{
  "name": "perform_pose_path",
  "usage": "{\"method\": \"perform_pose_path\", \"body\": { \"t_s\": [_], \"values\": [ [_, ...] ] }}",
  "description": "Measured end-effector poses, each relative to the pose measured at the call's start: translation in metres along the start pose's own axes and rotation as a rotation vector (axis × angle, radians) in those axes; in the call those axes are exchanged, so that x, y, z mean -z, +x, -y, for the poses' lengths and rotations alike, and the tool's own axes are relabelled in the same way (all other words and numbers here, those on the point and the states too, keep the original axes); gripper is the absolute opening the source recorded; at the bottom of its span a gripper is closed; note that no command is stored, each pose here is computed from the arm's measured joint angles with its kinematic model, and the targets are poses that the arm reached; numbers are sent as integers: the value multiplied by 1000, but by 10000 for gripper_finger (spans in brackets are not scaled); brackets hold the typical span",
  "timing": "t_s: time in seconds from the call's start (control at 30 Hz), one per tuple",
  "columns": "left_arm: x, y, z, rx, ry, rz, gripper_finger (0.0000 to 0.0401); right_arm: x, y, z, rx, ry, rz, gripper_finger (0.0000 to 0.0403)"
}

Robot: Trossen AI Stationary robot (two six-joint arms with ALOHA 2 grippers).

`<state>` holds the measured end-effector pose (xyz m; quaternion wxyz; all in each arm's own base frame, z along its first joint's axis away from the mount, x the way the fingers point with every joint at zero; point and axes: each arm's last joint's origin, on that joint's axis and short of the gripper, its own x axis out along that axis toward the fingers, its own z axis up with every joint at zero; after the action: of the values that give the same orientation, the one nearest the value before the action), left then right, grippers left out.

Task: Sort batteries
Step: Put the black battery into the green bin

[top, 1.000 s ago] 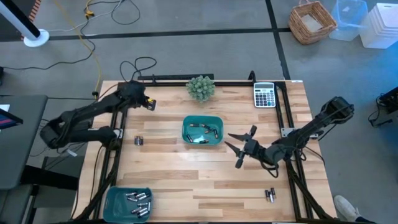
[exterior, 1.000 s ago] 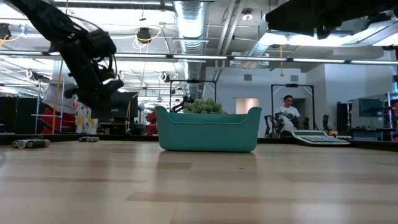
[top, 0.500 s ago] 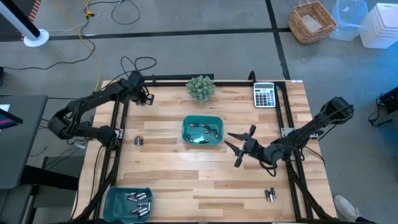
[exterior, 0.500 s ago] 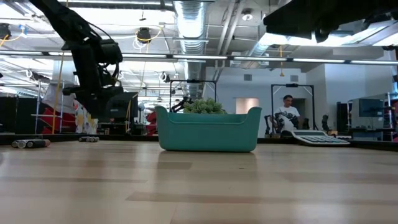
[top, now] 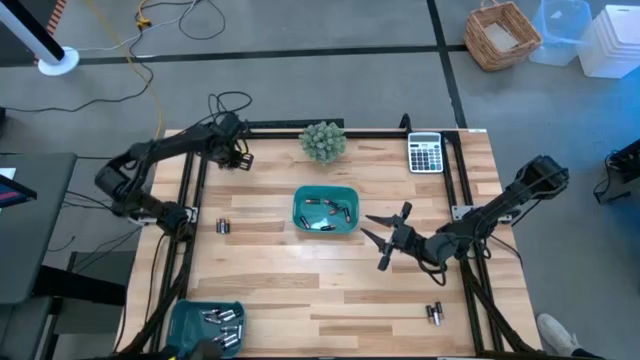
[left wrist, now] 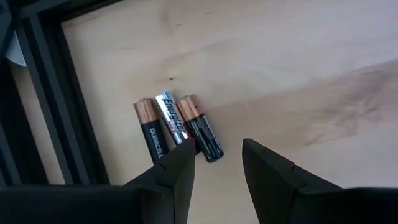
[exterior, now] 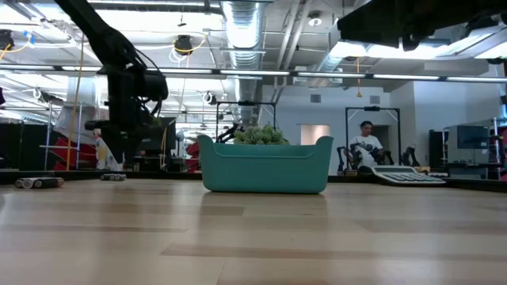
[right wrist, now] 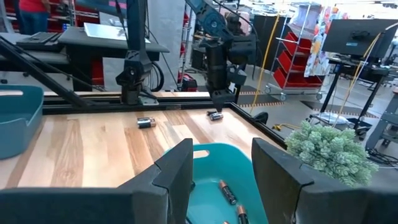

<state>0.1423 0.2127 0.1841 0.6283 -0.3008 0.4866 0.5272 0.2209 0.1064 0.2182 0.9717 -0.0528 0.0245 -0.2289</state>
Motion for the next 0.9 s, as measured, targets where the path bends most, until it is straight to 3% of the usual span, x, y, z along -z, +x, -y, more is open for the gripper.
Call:
{"method": "perform_pose_path", "body": {
  "t_s": [0.43,0.9],
  "values": [
    [-4,24,-1,-22,-16,-157,128,0,0,0,2,-3,0,177],
    [-12,20,2,9,-18,-156,128,0,0,0,2,-15,-1,177]
  ]
}}
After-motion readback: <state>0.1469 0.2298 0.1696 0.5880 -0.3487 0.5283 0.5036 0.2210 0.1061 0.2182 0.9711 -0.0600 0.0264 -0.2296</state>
